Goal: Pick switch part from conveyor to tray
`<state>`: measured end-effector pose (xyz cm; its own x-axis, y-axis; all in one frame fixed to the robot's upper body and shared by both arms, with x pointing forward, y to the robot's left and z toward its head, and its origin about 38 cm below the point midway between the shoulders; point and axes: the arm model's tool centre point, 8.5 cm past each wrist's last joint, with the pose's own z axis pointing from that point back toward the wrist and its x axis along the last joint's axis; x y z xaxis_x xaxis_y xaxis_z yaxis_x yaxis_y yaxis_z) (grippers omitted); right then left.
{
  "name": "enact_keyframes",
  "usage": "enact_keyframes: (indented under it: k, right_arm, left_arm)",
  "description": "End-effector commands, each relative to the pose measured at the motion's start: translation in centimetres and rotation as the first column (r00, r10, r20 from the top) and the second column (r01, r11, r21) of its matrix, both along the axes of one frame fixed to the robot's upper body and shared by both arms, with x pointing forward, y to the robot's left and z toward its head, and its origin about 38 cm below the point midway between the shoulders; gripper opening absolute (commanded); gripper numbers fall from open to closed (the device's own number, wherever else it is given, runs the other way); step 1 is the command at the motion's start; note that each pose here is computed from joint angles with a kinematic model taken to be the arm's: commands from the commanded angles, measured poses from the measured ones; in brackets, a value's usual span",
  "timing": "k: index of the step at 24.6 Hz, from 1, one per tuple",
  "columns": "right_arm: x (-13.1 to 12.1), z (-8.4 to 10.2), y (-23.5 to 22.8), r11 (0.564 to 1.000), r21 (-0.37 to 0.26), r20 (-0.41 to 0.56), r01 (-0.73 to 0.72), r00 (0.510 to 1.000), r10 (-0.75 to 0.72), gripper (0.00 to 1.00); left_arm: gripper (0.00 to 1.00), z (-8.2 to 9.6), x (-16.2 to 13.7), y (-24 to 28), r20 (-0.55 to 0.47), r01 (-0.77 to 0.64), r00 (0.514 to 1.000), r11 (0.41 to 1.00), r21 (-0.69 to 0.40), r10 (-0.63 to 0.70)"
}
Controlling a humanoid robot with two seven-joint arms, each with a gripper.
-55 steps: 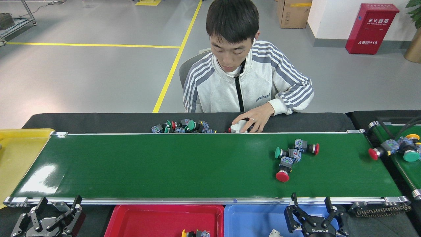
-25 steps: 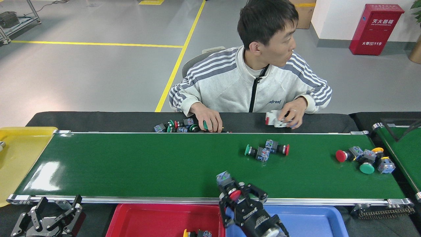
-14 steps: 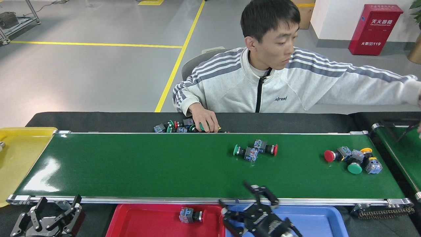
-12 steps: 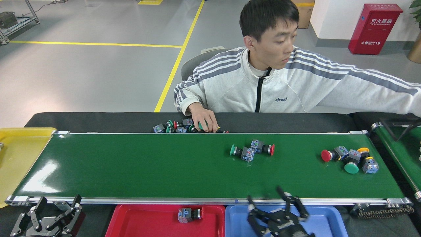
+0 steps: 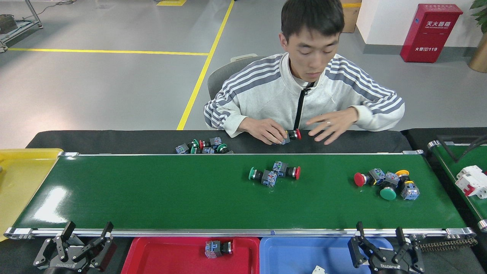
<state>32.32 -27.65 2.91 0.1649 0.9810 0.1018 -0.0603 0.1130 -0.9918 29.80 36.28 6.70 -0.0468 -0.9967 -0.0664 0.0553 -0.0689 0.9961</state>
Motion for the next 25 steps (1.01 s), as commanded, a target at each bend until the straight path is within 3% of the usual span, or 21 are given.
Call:
enact_keyframes:
  k: [1, 4, 9, 13, 14, 15, 17, 19, 22, 25]
  right_arm:
    - [1.7, 0.2, -0.4, 1.0, -0.004, -0.011, 0.001, 1.0, -0.001, 0.99]
    - [4.5, 0.1, -0.3, 1.0, -0.001, -0.018, -0.003, 1.0, 0.003, 0.99]
    - [7.4, 0.5, 0.0, 1.0, 0.012, -0.048, -0.009, 0.999, 0.01, 0.99]
    - [8.9, 0.6, 0.3, 1.0, 0.02, -0.056, -0.013, 0.998, 0.014, 0.99]
    - [9.3, 0.6, 0.5, 1.0, 0.021, -0.063, -0.018, 0.998, 0.019, 0.93]
    - [9.6, 0.6, 0.6, 1.0, 0.02, -0.07, -0.024, 0.997, 0.026, 0.81]
    - [10.3, 0.7, 1.0, 0.999, 0.013, -0.078, -0.043, 0.996, 0.044, 0.44]
    - [10.5, 0.7, 1.5, 0.998, 0.013, -0.081, -0.065, 0.995, 0.066, 0.27]
    - [10.5, 0.7, 1.6, 0.997, 0.006, -0.09, -0.082, 0.993, 0.082, 0.15]
    - [10.5, 0.9, 1.7, 0.996, 0.006, -0.087, -0.089, 0.992, 0.089, 0.11]
  left_arm:
    - [1.0, 0.9, 0.8, -0.4, 0.013, 0.011, 1.0, 1.0, 0.008, -0.011]
    - [1.0, 2.1, 2.6, -3.0, 0.018, 0.074, 0.997, 0.997, -0.005, -0.074]
    - [1.0, 3.6, 6.8, -12.6, 0.004, 0.222, 0.975, 0.973, -0.069, -0.222]
    - [1.0, 4.1, 9.1, -20.9, 0.03, 0.276, 0.961, 0.961, 0.009, -0.276]
    - [1.0, 4.0, 9.6, -23.6, 0.031, 0.288, 0.957, 0.957, 0.019, -0.289]
    - [1.0, 3.7, 10.0, -25.2, 0.024, 0.291, 0.956, 0.956, 0.019, -0.292]
    - [1.0, 3.2, 11.0, -28.4, 0.001, 0.3, 0.954, 0.953, 0.033, -0.3]
    - [1.0, 3.7, 12.4, -29.7, 0.001, 0.3, 0.954, 0.953, 0.033, -0.3]
    - [1.0, 4.1, 14.2, -29.9, -0.004, 0.285, 0.959, 0.957, 0.047, -0.285]
    - [1.0, 2.7, 15.5, -29.5, -0.055, 0.269, 0.962, 0.961, 0.062, -0.266]
